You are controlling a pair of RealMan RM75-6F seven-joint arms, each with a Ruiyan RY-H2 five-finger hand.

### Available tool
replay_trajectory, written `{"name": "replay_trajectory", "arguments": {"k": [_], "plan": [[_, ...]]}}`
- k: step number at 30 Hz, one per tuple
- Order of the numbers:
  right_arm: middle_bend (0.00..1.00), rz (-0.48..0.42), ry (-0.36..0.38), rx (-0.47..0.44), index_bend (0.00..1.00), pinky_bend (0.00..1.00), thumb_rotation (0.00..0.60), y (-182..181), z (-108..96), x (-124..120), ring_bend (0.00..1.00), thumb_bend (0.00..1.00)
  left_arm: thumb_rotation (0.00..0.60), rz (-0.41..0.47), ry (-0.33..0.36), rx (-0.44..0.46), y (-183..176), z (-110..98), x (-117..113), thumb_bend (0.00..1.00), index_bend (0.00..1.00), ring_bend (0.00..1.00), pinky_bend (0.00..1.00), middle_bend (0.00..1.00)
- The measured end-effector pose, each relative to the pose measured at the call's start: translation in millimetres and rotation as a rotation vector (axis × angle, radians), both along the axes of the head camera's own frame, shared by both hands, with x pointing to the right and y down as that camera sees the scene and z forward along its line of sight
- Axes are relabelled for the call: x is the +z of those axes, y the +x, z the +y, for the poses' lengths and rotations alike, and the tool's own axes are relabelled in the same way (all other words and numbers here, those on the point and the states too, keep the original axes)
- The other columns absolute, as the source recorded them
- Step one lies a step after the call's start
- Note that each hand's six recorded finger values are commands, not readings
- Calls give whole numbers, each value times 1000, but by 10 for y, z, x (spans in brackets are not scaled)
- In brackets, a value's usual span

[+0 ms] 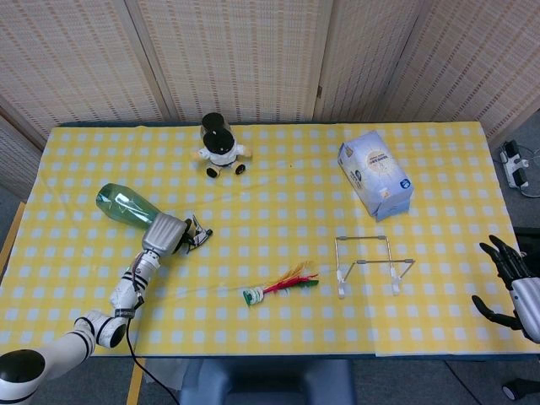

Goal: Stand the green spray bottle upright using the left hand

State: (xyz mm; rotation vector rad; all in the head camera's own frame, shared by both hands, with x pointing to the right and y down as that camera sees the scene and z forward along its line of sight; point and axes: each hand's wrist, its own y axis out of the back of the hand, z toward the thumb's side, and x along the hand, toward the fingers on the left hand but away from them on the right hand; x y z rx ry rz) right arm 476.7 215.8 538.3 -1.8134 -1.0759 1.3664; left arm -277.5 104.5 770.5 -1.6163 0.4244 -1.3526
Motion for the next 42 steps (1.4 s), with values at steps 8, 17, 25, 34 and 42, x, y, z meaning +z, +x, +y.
{"name": "replay_trajectory", "arguments": {"k": [8, 17, 25, 34, 42], "plan": [[0, -10, -6, -16, 0, 374, 600, -49, 21, 3, 64, 362, 600, 199, 53, -135, -18, -166, -344, 422, 726, 1000, 1000, 1000], [0, -44, 32, -38, 0, 374, 600, -132, 94, -131, 68, 362, 600, 344, 93, -237, 20, -288, -889, 464, 732, 1000, 1000, 1000], [0, -87, 44, -57, 0, 374, 600, -227, 161, -173, 76, 362, 600, 360, 111, -314, 34, -282, -1283, 479, 737, 1000, 1000, 1000], [0, -117, -15, -83, 0, 374, 600, -350, 202, -40, 74, 362, 600, 490, 56, -484, 36, -294, -1723, 552, 751, 1000, 1000, 1000], [0, -128, -8, -110, 0, 374, 600, -438, 212, -61, 71, 363, 600, 488, 78, -555, -104, -412, -2142, 564, 751, 1000, 1000, 1000]]}}
